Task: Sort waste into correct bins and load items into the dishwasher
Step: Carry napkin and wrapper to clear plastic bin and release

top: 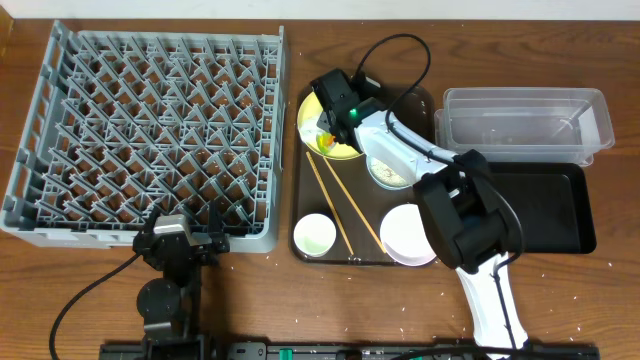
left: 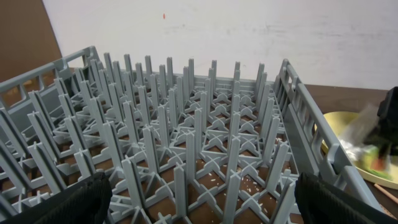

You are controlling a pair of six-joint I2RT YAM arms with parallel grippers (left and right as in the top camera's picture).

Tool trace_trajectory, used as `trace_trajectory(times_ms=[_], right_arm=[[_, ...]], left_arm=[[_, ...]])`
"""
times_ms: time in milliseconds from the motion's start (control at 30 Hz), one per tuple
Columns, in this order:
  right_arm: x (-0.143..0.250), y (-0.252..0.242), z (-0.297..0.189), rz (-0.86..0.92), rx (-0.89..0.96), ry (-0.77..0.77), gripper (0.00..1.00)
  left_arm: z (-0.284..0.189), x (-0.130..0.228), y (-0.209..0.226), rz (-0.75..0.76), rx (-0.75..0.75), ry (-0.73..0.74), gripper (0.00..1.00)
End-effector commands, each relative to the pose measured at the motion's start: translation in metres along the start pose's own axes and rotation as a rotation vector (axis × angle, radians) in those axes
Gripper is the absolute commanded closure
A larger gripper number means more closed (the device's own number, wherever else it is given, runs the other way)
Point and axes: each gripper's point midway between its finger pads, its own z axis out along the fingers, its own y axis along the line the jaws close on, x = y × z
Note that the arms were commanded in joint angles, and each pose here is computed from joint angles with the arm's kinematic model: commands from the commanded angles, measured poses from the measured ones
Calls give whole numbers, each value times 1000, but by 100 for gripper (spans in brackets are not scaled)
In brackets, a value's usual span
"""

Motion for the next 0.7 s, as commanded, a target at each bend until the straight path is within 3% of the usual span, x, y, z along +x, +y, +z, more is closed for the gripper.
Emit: trace_trajectory(times_ms=[0, 233, 433, 667], right_arm=[[11, -15, 15, -19, 33, 45, 99], [-6, -4, -6, -92, -8, 33, 99], [-66, 8, -87, -84, -123, -36, 99], [-122, -46, -169, 20, -79, -86, 98]], left_arm=[[1, 16, 0, 15, 2, 50, 6], [1, 16, 0, 15, 2, 50, 6], [1, 16, 0, 15, 2, 50, 6], [1, 16, 0, 15, 2, 50, 6]])
